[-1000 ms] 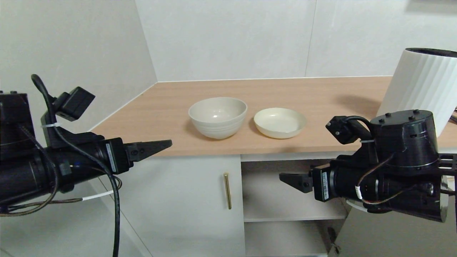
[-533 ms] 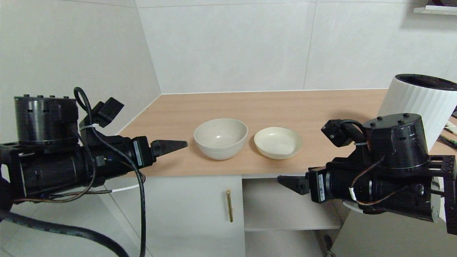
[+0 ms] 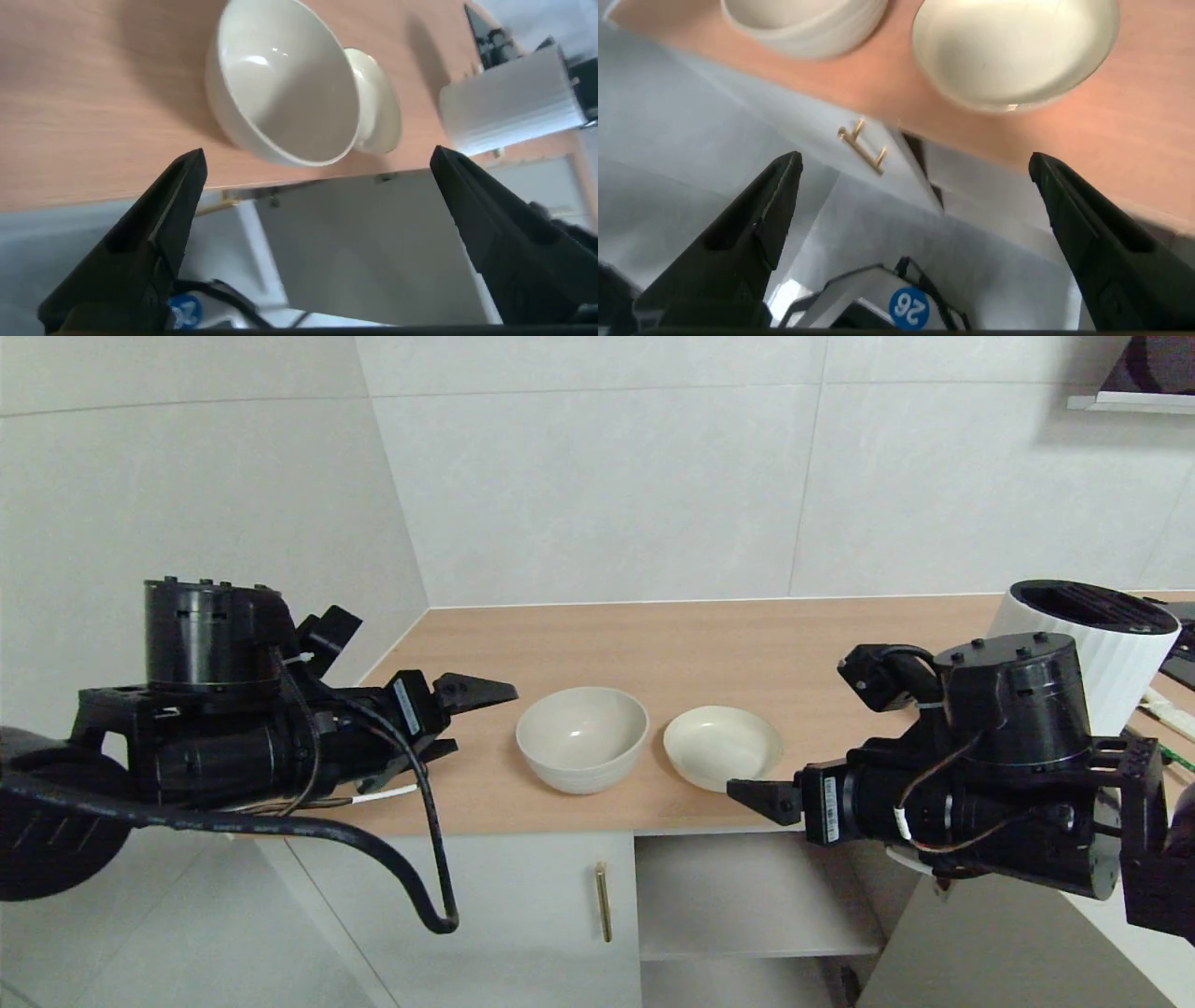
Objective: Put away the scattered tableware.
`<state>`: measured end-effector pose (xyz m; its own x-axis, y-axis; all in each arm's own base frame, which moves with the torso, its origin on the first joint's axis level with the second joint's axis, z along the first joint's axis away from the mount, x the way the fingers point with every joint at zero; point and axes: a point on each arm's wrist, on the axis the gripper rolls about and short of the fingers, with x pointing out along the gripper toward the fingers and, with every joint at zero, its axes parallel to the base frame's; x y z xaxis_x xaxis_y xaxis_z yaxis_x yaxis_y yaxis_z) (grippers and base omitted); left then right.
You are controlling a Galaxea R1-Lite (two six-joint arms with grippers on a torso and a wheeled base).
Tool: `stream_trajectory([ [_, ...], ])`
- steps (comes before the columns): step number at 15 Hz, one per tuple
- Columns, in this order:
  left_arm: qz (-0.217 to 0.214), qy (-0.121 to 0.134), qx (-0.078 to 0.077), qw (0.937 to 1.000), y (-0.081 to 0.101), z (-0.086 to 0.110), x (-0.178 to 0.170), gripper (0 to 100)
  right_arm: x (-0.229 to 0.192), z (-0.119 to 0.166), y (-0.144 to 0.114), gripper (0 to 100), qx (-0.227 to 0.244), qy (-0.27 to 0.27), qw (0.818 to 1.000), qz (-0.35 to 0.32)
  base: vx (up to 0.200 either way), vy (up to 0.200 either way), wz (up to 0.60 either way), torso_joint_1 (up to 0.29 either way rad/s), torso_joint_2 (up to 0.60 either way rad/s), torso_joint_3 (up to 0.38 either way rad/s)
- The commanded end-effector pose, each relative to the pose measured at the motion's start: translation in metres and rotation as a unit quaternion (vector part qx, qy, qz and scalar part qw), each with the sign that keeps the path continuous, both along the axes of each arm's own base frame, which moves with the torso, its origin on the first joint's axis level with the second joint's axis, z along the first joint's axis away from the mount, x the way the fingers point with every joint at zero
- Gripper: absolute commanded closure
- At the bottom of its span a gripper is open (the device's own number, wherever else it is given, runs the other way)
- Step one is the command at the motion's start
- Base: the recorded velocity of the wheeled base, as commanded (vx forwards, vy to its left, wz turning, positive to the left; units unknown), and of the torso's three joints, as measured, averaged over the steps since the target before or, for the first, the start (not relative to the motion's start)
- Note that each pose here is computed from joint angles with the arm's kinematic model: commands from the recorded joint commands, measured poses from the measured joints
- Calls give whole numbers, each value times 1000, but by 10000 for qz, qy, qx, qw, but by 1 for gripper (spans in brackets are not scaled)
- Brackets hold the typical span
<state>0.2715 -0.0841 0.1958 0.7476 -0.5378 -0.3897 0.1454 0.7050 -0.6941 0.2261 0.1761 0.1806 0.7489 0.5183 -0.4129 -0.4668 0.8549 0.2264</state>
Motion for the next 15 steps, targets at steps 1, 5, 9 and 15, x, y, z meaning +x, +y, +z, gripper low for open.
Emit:
stream_trajectory([
  [1,54,186,-29,9998,-3,-9,11,0,7,-8,5,0,-75,78,9999,-30,0,0,0,27,-56,-22],
  [5,422,232,157,9987,-12,-16,24,0,15,2,8,0,-172,220,9994,-194,0,0,0,0,0,0],
  [9,641,390,252,9969,-34,-27,34,0,42,16,5,0,344,857,9909,-984,0,0,0,0,0,0],
  [15,619,804,450,9938,-41,-58,47,0,53,12,2,0,297,938,9879,-1196,0,0,0,0,0,0],
])
